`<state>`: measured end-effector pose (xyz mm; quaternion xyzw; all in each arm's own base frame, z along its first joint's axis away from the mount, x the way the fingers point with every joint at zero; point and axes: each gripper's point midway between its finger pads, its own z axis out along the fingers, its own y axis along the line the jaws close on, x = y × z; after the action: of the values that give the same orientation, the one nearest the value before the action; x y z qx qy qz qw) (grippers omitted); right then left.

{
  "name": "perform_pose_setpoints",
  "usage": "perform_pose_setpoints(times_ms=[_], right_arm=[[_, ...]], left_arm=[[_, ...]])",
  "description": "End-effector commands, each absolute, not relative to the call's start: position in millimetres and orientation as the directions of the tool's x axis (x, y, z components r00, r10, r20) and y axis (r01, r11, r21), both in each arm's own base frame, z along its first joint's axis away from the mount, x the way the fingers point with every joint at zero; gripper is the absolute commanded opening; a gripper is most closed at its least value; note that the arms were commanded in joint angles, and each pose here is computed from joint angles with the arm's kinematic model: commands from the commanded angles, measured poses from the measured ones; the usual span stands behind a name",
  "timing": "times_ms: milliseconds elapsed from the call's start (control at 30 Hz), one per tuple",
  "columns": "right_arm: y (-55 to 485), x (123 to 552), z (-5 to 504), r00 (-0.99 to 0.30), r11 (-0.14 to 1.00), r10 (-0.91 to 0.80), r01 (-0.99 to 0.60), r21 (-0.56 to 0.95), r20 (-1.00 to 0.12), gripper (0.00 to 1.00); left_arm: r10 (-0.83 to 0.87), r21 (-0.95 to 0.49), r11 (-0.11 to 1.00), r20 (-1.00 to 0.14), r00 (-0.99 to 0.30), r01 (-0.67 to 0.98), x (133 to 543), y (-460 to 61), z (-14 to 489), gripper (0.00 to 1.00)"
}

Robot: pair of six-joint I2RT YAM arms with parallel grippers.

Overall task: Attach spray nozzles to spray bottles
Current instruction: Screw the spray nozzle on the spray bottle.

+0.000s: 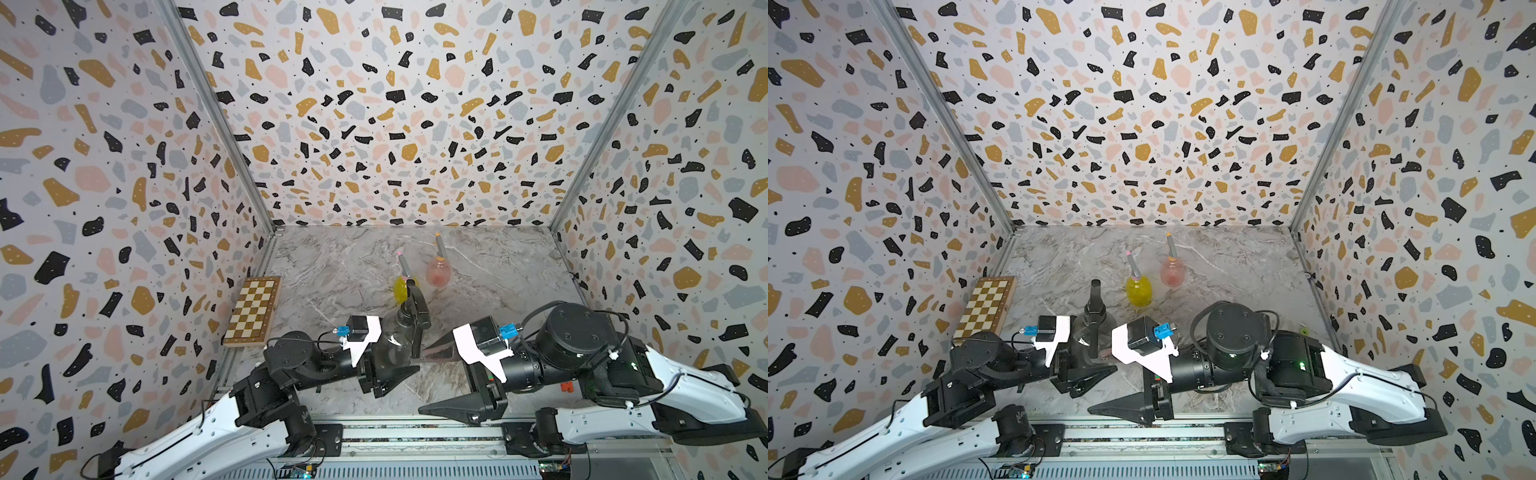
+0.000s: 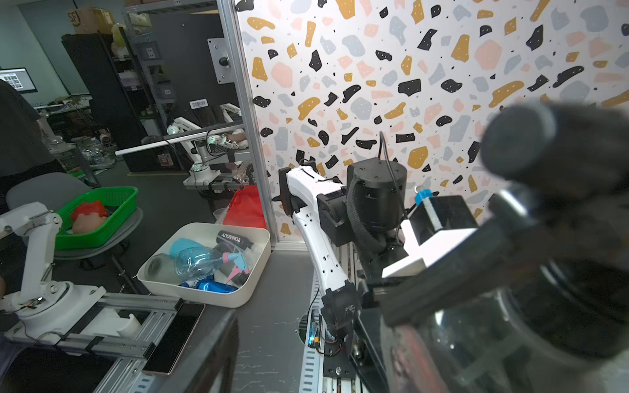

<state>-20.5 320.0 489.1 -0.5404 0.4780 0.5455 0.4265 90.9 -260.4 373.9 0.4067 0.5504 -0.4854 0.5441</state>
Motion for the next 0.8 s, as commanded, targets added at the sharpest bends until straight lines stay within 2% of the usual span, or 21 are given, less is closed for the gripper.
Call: perform_pose_setpoints(times_ms=[0, 133, 400, 567, 767], right_arm=[[289.5, -17.5, 516.8, -0.044, -0.149, 0.071, -0.988, 0.033, -0.997, 0.67], [281.8, -5.6, 513.2, -0.034, -0.092, 0.077, -0.995, 0.027, -0.996, 0.67], [293.7, 7.6, 518.9, -0.045, -0.216, 0.060, -0.976, 0.031, -0.997, 0.66], [299.8, 4.1, 523.7, -0.047, -0.284, 0.066, -0.958, 0.027, -0.997, 0.65], [303.2, 0.5, 529.9, -0.052, -0.320, 0.085, -0.947, 0.023, -0.995, 0.60]], left_arm=[[-0.123, -0.061, 0.157, -0.991, -0.042, 0.986, 82.7, -257.5, 391.3, 0.00], [-0.123, -0.037, 0.060, -0.992, -0.030, 0.997, 65.7, -258.9, 392.1, 0.00], [-0.135, -0.023, -0.152, -0.990, -0.044, 0.988, 33.3, -263.5, 397.4, 0.00], [-0.130, -0.025, -0.203, -0.990, -0.053, 0.979, 26.3, -264.6, 397.0, 0.00], [-0.122, -0.034, -0.183, -0.991, -0.057, 0.983, 31.0, -267.3, 394.4, 0.00]])
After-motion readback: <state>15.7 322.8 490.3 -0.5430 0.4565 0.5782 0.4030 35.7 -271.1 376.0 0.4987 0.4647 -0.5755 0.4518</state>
